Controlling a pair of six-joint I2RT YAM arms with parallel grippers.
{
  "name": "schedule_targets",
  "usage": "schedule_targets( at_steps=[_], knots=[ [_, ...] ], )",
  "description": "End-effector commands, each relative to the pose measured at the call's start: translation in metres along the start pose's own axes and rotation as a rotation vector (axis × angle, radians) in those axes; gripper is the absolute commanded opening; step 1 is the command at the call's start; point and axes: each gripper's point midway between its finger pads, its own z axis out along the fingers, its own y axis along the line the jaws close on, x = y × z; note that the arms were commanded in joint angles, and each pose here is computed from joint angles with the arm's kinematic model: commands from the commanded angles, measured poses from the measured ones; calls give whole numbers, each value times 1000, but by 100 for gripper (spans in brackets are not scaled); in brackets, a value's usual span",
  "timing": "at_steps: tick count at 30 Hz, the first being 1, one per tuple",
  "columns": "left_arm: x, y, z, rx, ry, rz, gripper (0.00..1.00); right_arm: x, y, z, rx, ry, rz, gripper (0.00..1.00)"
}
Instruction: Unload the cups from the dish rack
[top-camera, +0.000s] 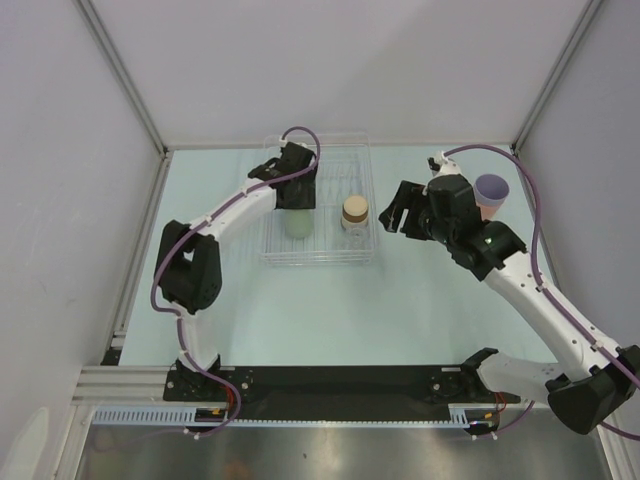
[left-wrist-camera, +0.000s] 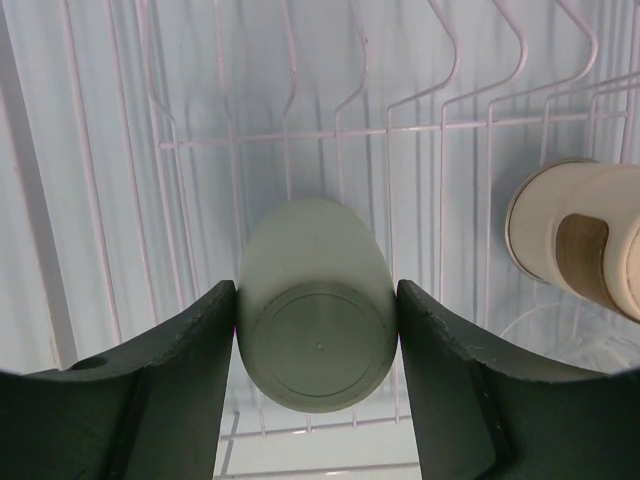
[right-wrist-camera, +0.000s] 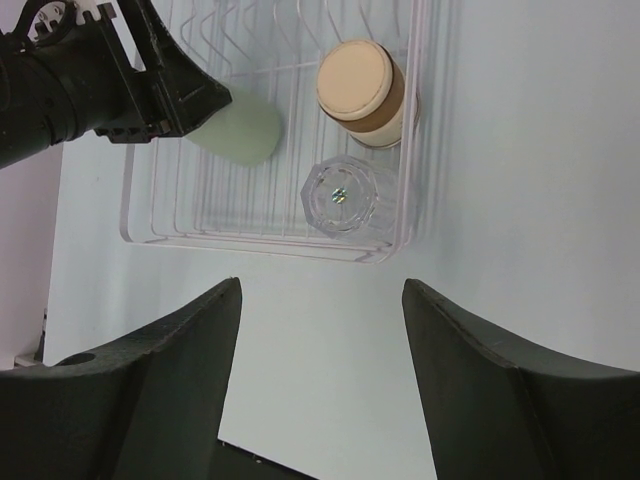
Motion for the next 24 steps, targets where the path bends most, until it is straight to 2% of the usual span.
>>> schedule_targets(
  at_steps=[1, 10, 14, 15, 16, 17, 18, 19, 20, 21, 23, 24],
  knots=[
    [-43, -5, -57, 62, -108, -43, 0, -17, 6, -10, -21, -72, 2, 71],
    [-80, -25, -127, 258, -200, -78, 0, -21, 6, -12, -24, -95, 10, 71],
    [-79, -40, -161, 499, -213, -124, 0, -23, 4, -11, -21, -119, 22, 70],
    [-88, -44, -169, 561, -253, -163, 0, -23, 4, -11, -22, -124, 26, 70],
    [-76, -37, -160, 579, -221, -193, 0, -23, 3, -9, -21, -136, 34, 70],
    [-70, -45, -167, 669, -191, -222, 0, -26, 4, -13, -34, -153, 43, 70],
    [-80, -47, -184, 733, -258, -230, 0, -27, 5, -14, -43, -164, 50, 70],
    [-65, -42, -173, 745, -231, -254, 0, -32, 12, -15, -77, -190, 60, 71],
    [-64, -44, -181, 794, -236, -290, 0, -33, 11, -18, -93, -205, 75, 71],
    [-72, -49, -203, 887, -303, -278, 0, -34, 13, -19, -116, -214, 86, 71],
    [-55, -50, -202, 968, -270, -348, 0, -38, 23, -22, -207, -222, 114, 70],
    [-50, -54, -212, 1050, -299, -335, 0, -39, 26, -23, -238, -219, 121, 70]
  ],
)
